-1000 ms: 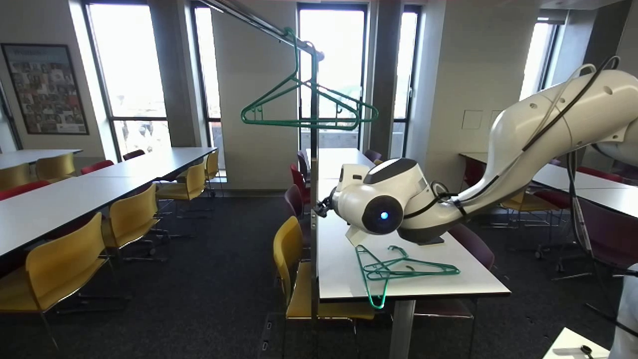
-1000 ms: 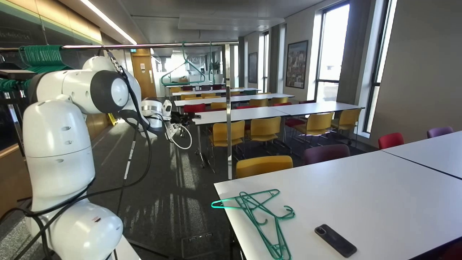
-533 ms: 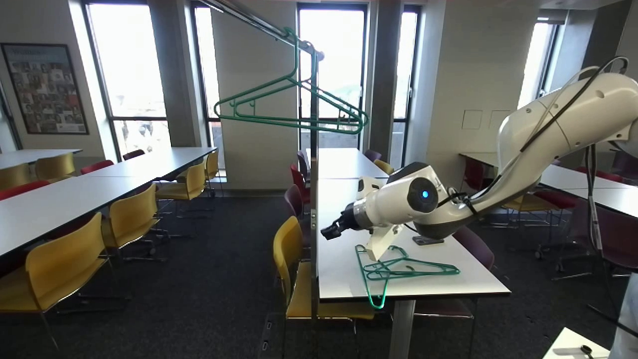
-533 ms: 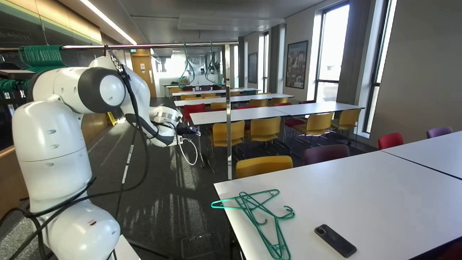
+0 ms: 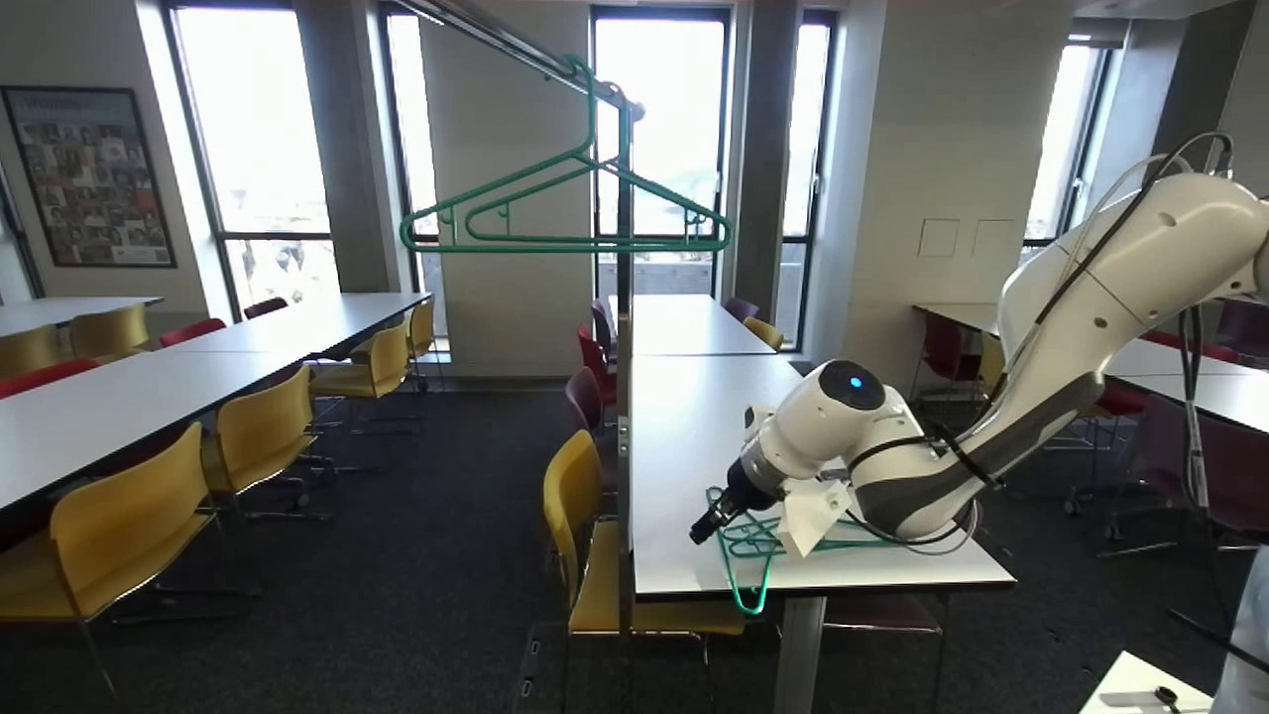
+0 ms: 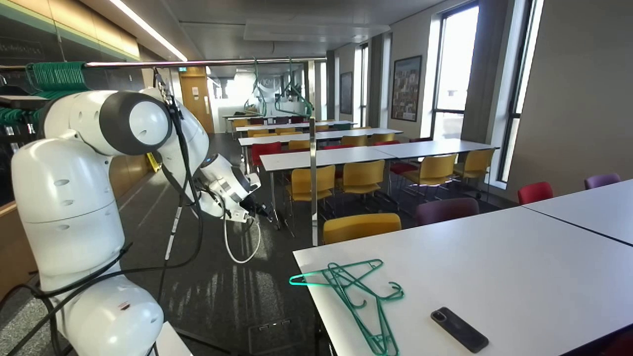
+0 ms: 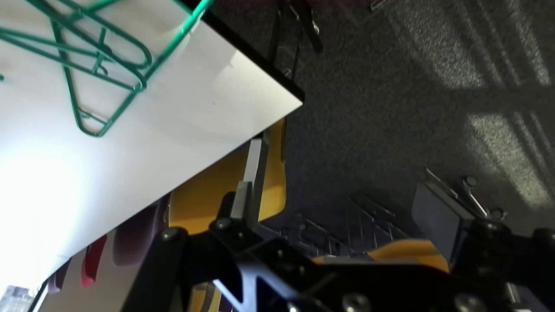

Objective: Put one green hanger from the table and put it on the railing

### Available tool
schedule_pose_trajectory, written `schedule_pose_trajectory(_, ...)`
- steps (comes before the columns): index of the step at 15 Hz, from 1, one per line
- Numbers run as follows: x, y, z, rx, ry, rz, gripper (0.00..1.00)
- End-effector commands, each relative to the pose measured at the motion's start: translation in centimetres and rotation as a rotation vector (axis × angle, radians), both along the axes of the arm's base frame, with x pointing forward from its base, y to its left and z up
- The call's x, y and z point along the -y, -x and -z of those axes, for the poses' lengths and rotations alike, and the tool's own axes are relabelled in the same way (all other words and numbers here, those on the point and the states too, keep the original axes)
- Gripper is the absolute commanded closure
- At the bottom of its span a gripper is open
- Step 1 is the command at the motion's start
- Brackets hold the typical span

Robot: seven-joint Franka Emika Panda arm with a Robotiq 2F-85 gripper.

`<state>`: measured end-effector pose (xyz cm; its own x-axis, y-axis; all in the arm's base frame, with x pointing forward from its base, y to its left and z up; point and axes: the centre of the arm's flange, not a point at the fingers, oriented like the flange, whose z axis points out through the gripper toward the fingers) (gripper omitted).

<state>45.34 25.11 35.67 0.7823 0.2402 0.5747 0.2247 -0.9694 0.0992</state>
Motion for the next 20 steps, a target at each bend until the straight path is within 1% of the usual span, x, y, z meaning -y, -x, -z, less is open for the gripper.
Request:
schedule_pose_trajectory(1, 1.2, 1.3, -4.4, -0.118, 0.029, -0.006, 0.00)
schedule_pose_trajectory(4, 0.8, 1.6, -4.6, -0.185, 0.036, -0.025, 0.00)
schedule_pose_trajectory(7, 0.7, 1.9, -6.5, -0.261, 0.067, -0.033, 0.00)
schedule_pose_trajectory(11, 1.5, 2.2, -9.5, -0.350, 0.184, -0.050, 0.00)
schedule_pose_trajectory(12, 1.7, 2.3, -9.9, -0.369, 0.213, -0.056, 0.00)
schedule_pose_trajectory(14, 2.0, 2.5, -10.3, -0.401, 0.247, -0.084, 0.00)
schedule_pose_trajectory(15, 2.0, 2.5, -10.4, -0.408, 0.253, -0.119, 0.00)
schedule_pose_trajectory(17, 1.8, 2.5, -10.3, -0.394, 0.225, -0.217, 0.00)
schedule_pose_trajectory(20, 1.6, 2.7, -10.0, -0.427, 0.222, -0.299, 0.00)
